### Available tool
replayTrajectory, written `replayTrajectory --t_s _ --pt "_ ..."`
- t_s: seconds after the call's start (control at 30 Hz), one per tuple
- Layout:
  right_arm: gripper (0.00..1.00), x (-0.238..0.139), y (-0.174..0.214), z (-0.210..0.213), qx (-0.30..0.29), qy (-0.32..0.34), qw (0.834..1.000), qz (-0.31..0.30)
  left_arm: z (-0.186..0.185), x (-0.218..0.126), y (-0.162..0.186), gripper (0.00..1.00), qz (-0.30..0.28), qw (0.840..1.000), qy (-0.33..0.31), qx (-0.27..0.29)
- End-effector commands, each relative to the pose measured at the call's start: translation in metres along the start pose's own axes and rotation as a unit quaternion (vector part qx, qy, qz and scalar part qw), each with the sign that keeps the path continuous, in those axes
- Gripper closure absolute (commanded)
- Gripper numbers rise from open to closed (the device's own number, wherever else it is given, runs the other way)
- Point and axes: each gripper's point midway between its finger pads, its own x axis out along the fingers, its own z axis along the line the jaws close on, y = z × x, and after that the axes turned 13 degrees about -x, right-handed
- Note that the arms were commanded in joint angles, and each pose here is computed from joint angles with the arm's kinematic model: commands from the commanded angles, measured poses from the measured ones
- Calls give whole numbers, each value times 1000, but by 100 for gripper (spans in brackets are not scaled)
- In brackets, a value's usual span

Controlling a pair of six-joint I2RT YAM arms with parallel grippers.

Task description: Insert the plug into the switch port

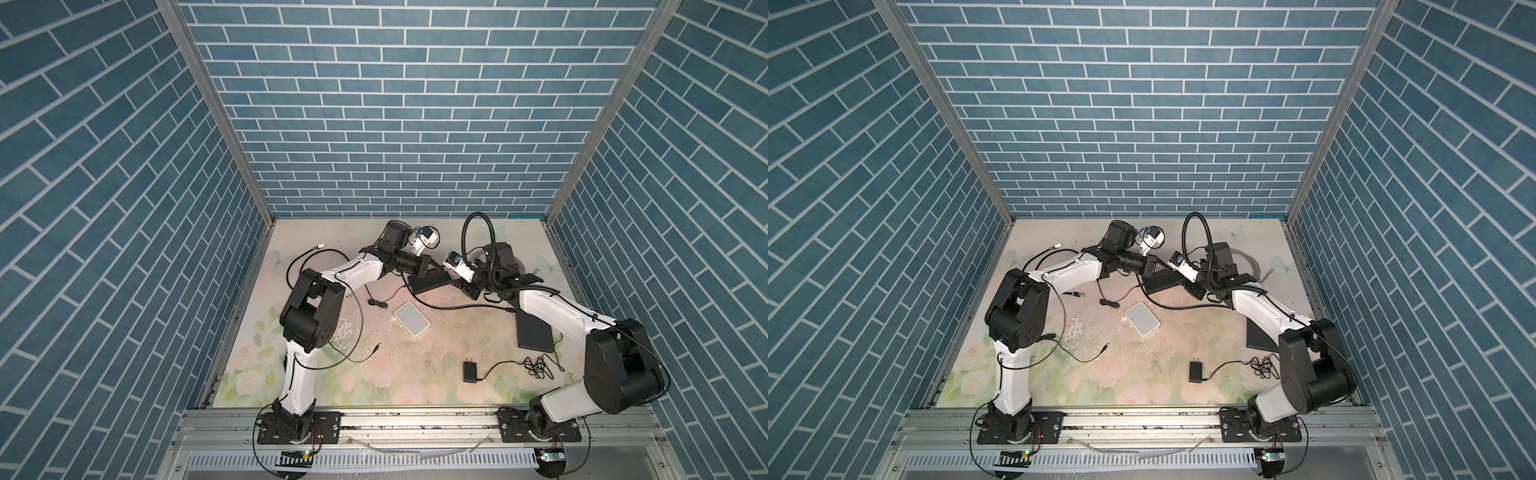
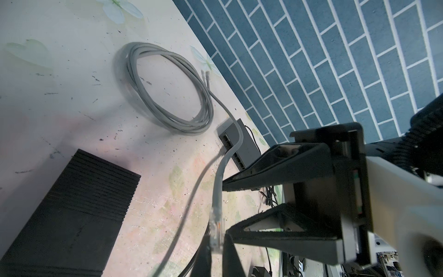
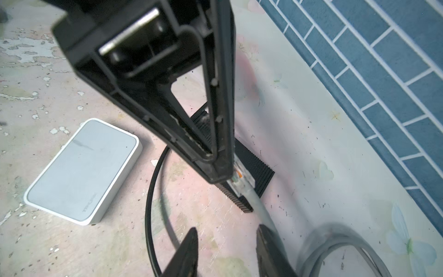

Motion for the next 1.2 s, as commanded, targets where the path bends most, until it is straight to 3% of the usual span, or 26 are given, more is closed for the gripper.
replayTrajectory --t_s 0.0,0.3,0.53,1.03,1.17 --pt "59 -11 -6 -8 -33 25 999 -7 -5 3 5 100 19 1000 12 0" --pt "58 -12 -15 -10 -50 9 999 -18 -2 2 8 100 26 1000 5 3" --pt "59 3 -5 -13 -70 -16 997 15 -8 0 9 100 26 1000 14 7" --pt "71 10 -8 -15 -81 -28 996 8 -9 2 11 100 32 999 24 3" --pt "69 9 -11 -18 -85 -23 996 5 -8 2 12 100 33 999 24 1"
